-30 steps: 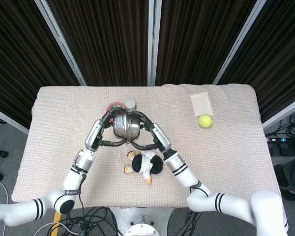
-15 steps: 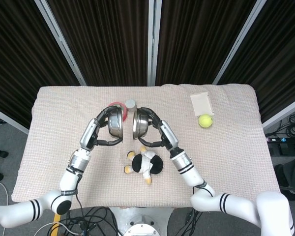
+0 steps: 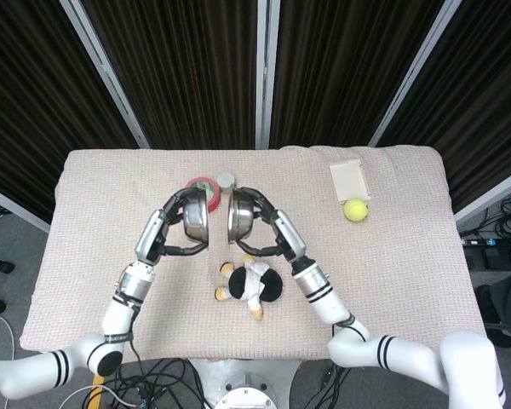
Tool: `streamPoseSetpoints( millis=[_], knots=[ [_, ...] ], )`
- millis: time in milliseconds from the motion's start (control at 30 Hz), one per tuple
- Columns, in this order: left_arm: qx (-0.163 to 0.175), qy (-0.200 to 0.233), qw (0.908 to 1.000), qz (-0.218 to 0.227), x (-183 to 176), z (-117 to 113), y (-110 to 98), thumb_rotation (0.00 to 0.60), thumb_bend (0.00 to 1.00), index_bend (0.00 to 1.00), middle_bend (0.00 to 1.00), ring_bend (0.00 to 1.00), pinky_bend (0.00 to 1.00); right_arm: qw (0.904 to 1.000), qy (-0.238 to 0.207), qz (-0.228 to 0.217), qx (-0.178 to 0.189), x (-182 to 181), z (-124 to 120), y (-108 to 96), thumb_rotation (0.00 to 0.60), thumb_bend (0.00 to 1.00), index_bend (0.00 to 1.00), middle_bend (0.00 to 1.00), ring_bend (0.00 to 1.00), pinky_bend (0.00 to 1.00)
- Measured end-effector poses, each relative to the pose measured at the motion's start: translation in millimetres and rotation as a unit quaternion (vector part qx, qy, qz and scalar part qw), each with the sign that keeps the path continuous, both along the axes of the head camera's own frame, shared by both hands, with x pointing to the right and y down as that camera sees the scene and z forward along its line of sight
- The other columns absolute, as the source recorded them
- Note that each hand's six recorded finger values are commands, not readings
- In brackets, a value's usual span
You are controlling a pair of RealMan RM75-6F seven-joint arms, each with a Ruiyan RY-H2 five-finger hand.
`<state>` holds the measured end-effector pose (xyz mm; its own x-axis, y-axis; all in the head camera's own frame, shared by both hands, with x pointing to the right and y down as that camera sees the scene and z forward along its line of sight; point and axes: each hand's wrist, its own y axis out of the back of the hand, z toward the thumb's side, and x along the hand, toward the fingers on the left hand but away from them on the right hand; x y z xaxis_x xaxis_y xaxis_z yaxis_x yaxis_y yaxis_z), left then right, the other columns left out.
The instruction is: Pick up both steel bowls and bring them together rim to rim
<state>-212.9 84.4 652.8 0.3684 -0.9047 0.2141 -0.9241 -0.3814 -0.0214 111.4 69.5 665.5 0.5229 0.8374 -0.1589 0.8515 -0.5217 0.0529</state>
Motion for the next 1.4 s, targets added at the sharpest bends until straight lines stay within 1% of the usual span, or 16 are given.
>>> streamPoseSetpoints(
  millis=[133,267,367,467,567,600,667,700,800,867,967,1100,1133,1200,1300,1400],
  knots=[
    [0.000,-0.030,0.9993,-0.022,-29.5,4.8,5.7,0.600,0.18,0.40,0.37,0.33,0.54,0.9976,0.064,0.002,0.028,33.2,-1.9,-2.3,0.600,0.25,0.41,0.34,0.25,0.36],
    [-0.013,-0.092,0.9954,-0.023,-62.5,20.4,21.0,0.600,0.18,0.40,0.37,0.33,0.54,0.9853,0.164,-0.011,0.047,74.8,0.4,1.8,0.600,0.26,0.40,0.34,0.24,0.35],
    [-0.014,-0.157,0.9875,-0.006,-82.2,31.3,25.8,0.600,0.19,0.40,0.37,0.33,0.54,0.9668,0.249,-0.023,0.053,108.1,1.8,11.7,0.600,0.27,0.40,0.34,0.24,0.35],
    [-0.012,-0.227,0.9736,0.022,-96.5,41.0,27.2,0.600,0.19,0.40,0.37,0.33,0.54,0.9416,0.331,-0.035,0.049,141.0,2.3,28.0,0.600,0.27,0.40,0.34,0.24,0.35],
    [-0.006,-0.308,0.9498,0.054,-113.2,52.0,23.5,0.600,0.19,0.40,0.37,0.33,0.54,0.9143,0.401,-0.051,0.029,169.8,2.4,51.4,0.600,0.27,0.40,0.34,0.24,0.34],
    [-0.002,-0.340,0.9381,0.067,-119.9,56.1,20.7,0.600,0.19,0.40,0.37,0.33,0.54,0.9041,0.423,-0.059,0.018,179.1,2.6,62.5,0.600,0.27,0.40,0.34,0.24,0.34],
    [0.004,-0.384,0.9193,0.088,-128.8,62.0,15.5,0.600,0.20,0.40,0.37,0.33,0.54,0.8901,0.450,-0.073,-0.001,190.1,3.2,79.4,0.600,0.27,0.40,0.34,0.24,0.34],
    [0.008,-0.409,0.9069,0.102,-133.4,65.4,11.5,0.600,0.20,0.40,0.37,0.33,0.54,0.8818,0.464,-0.082,-0.012,195.5,3.8,89.7,0.600,0.27,0.40,0.34,0.24,0.34],
    [0.017,-0.454,0.8806,0.133,-136.8,71.0,2.5,0.600,0.21,0.40,0.37,0.33,0.54,0.8659,0.489,-0.099,-0.033,203.7,5.2,109.1,0.600,0.28,0.40,0.34,0.24,0.34],
    [0.025,-0.474,0.8671,0.150,-134.8,73.0,-1.9,0.600,0.22,0.40,0.37,0.33,0.54,0.8604,0.497,-0.105,-0.044,206.0,6.8,115.6,0.600,0.28,0.40,0.34,0.24,0.34],
    [0.037,-0.508,0.8419,0.179,-131.4,76.6,-7.5,0.600,0.23,0.40,0.37,0.33,0.54,0.8559,0.501,-0.116,-0.054,204.7,10.9,118.3,0.600,0.28,0.40,0.34,0.24,0.34],
    [0.038,-0.551,0.8031,0.224,-125.8,87.5,-13.2,0.600,0.23,0.40,0.37,0.33,0.54,0.8478,0.507,-0.142,-0.062,197.6,18.8,118.4,0.600,0.28,0.39,0.34,0.24,0.33],
    [0.035,-0.558,0.7960,0.233,-124.7,90.5,-14.1,0.600,0.23,0.40,0.37,0.33,0.54,0.8455,0.510,-0.146,-0.063,196.3,20.1,117.9,0.600,0.28,0.39,0.34,0.24,0.33],
    [0.024,-0.568,0.7842,0.250,-122.1,97.6,-16.1,0.600,0.23,0.40,0.37,0.33,0.54,0.8401,0.517,-0.153,-0.062,193.8,22.5,116.3,0.600,0.28,0.38,0.34,0.24,0.33],
    [0.010,-0.577,0.7716,0.268,-118.0,106.0,-20.5,0.600,0.23,0.40,0.37,0.33,0.54,0.8325,0.527,-0.159,-0.061,191.4,24.5,114.0,0.600,0.28,0.36,0.34,0.23,0.33],
    [0.001,-0.582,0.7631,0.281,-113.7,111.4,-25.1,0.600,0.23,0.40,0.37,0.33,0.54,0.8264,0.536,-0.162,-0.062,189.9,25.8,112.2,0.600,0.28,0.35,0.34,0.23,0.33]
  ],
)
